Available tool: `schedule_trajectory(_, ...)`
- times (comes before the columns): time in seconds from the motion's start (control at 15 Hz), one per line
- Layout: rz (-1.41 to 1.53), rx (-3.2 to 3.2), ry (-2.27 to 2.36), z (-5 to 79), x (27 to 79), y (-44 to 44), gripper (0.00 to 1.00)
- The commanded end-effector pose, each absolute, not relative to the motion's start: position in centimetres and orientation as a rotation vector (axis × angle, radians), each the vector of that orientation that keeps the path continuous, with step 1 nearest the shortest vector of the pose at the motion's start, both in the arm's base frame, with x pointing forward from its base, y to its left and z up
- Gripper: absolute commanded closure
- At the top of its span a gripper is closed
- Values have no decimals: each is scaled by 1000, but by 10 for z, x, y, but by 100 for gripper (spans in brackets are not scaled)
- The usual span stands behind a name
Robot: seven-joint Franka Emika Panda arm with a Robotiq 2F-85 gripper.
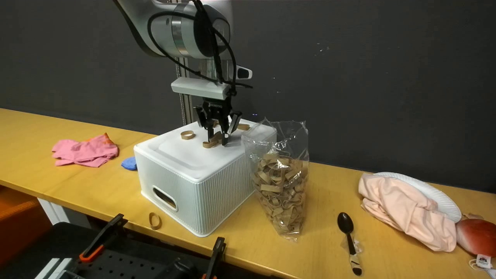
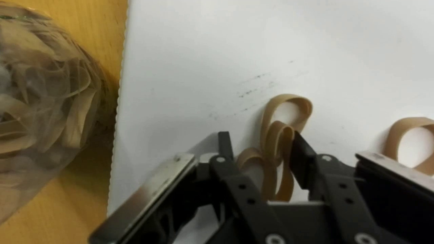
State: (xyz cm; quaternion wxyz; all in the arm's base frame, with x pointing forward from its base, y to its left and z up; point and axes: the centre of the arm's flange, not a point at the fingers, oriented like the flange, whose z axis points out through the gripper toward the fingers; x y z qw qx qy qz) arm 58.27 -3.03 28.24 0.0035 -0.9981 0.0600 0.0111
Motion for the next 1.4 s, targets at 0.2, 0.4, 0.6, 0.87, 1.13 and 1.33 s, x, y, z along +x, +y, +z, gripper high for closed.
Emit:
schedule_trajectory(0.2,11,-3131,193,288,582,-27,100)
schedule_trajectory(0.4,-1,-3134,187,295,581,-26,99)
schedule_trajectory(0.6,-27,-3140,184,310,580,-25,99)
schedule_trajectory(0.87,-84,-3155,187,338,576,-31,99)
schedule_trajectory(1.13,-156,-3177,217,377,562,-47,99)
schedule_trajectory(1.33,-188,-3190,262,399,547,-66,99)
